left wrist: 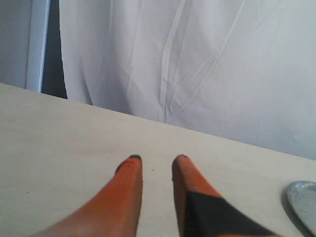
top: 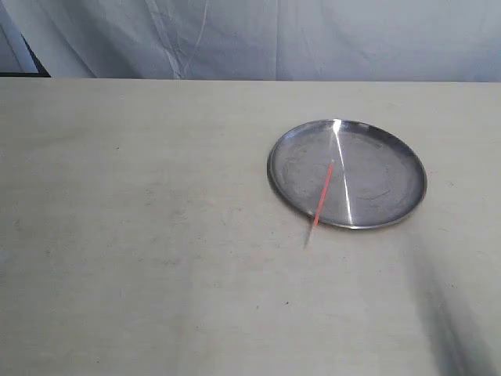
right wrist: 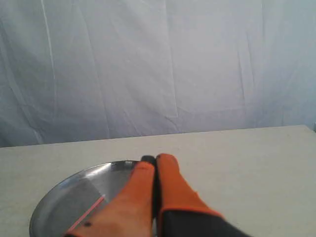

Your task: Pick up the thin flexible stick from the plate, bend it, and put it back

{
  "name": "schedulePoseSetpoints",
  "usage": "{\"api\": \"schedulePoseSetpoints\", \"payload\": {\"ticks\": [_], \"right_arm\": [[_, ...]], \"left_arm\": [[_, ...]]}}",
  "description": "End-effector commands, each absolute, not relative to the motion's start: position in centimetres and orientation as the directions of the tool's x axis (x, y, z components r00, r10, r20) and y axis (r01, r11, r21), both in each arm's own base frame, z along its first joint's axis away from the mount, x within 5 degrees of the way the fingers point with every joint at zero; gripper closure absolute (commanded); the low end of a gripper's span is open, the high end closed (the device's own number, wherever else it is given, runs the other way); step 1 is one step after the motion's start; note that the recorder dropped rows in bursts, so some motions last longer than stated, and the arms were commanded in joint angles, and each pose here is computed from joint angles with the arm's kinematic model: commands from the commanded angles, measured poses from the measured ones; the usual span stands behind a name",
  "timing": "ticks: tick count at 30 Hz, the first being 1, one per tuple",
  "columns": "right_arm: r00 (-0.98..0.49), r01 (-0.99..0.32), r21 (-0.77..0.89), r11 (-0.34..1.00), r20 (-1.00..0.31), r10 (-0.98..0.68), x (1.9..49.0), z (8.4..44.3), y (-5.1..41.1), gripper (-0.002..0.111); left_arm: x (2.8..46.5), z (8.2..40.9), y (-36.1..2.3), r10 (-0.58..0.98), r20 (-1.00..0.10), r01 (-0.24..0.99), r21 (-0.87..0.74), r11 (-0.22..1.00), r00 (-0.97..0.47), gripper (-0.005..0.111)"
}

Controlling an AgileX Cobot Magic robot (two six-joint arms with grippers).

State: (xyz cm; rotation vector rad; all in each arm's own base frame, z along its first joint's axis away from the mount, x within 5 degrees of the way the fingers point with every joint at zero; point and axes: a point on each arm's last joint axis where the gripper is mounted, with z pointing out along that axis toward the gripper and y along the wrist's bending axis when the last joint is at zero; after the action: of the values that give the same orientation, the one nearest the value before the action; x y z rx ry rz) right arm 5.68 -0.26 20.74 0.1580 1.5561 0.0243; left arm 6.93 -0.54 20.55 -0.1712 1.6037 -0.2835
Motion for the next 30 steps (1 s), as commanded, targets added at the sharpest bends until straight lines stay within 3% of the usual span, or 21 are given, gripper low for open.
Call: {"api": "schedulePoseSetpoints", "payload": {"ticks": [1, 3, 4, 6, 8, 19, 21, 25, 28, 30], "right_arm": [[0.086, 0.12, 0.148, 0.982, -0.987, 0.138, 5.6, 21.1, -0.7, 0.108], [0.186, 0.155, 0.287, 0.945, -0.948, 0.258, 5.4, 21.8, -1.3, 0.108], [0.231, 0.148, 0.431, 0.89, -0.89, 0.392, 5.3, 21.9, -1.6, 0.108], [0.287, 0.086, 0.723, 0.685, -0.677, 0.678, 5.3, 21.8, -1.9, 0.108], [0.3, 0.016, 0.887, 0.461, -0.444, 0.844, 5.2, 21.9, -2.0, 0.108], [0.372, -0.107, 0.943, 0.314, -0.255, 0.893, 4.4, 24.9, -2.3, 0.108], [0.353, -0.151, 0.907, 0.392, -0.321, 0.879, 4.0, 26.8, -1.8, 0.108], [0.379, -0.081, 0.604, 0.793, -0.717, 0.585, 3.6, 31.5, -0.8, 0.108], [0.21, 0.0, 0.458, 0.889, -0.869, 0.448, 6.7, 34.0, -0.5, 0.108], [-0.014, 0.039, 0.361, 0.932, -0.932, 0.362, 10.3, 35.1, -0.5, 0.108]], "left_arm": [[6.9, 20.8, -0.6, -0.275, -0.961, 0.071, -0.277, 0.958, -0.036, 0.083], [6.9, 20.8, -0.6, -0.275, -0.961, 0.071, -0.277, 0.958, -0.036, 0.083], [6.9, 20.8, -0.6, -0.275, -0.961, 0.071, -0.277, 0.958, -0.036, 0.083], [6.9, 20.8, -0.6, -0.275, -0.961, 0.071, -0.277, 0.958, -0.036, 0.083], [6.9, 20.8, -0.6, -0.275, -0.961, 0.071, -0.277, 0.958, -0.036, 0.083], [6.9, 20.8, -0.6, -0.275, -0.961, 0.071, -0.277, 0.958, -0.036, 0.083], [6.9, 20.8, -0.6, -0.275, -0.961, 0.071, -0.277, 0.958, -0.036, 0.083], [6.9, 20.8, -0.6, -0.275, -0.961, 0.071, -0.277, 0.958, -0.036, 0.083], [6.9, 20.8, -0.6, -0.275, -0.961, 0.071, -0.277, 0.958, -0.036, 0.083], [6.9, 20.8, -0.6, -0.275, -0.961, 0.071, -0.277, 0.958, -0.036, 0.083]]}}
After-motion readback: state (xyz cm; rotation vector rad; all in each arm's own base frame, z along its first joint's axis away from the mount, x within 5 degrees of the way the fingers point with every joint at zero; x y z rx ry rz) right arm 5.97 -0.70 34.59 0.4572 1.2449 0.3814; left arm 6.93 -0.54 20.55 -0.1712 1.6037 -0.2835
